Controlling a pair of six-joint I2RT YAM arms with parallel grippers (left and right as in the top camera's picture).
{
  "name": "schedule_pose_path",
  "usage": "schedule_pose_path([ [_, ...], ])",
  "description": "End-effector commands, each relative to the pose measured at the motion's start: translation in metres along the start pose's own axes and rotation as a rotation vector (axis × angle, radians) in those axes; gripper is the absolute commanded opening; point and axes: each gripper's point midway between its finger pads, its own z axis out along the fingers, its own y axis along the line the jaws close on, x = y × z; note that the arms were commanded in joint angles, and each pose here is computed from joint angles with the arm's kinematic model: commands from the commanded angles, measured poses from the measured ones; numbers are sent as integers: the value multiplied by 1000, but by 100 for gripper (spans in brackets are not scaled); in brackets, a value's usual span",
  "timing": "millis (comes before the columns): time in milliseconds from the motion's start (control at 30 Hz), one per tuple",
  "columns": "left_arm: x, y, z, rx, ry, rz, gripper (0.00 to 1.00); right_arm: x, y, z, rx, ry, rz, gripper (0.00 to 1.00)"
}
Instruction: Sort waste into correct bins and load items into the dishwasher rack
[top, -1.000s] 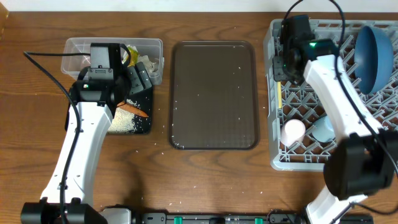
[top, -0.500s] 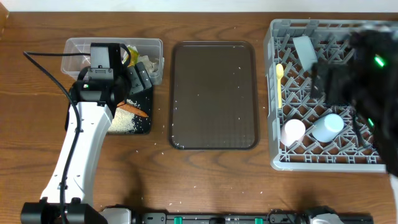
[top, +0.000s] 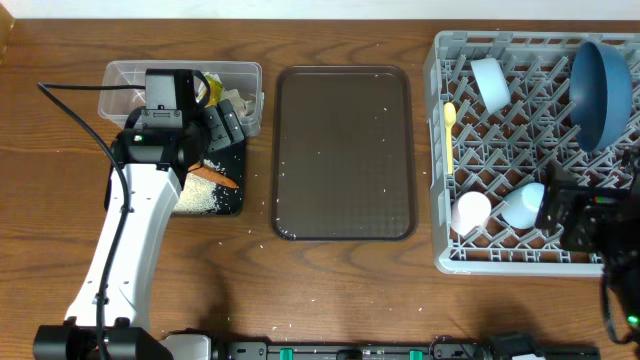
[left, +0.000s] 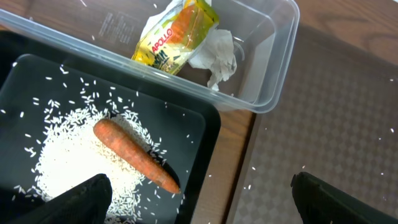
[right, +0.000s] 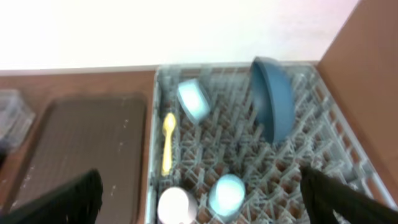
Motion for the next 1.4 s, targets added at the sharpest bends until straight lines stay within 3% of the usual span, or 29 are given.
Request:
schedule_pose_path([
  [0,0,1,0,-4,1,12,95,29,-16,29,99,-11,-2,99],
  [300,0,1,0,-4,1,12,95,100,-3,99,7,-260,70,99],
  [733,0,1,0,-4,1,12,95,200,8,133,-78,-348,81,99],
  [933,0,1,0,-4,1,12,95,222,8,142,-79,-327,77,99],
  [1367,0,1,0,-4,1,12,95,211,10,134,-90,-386,71,99],
])
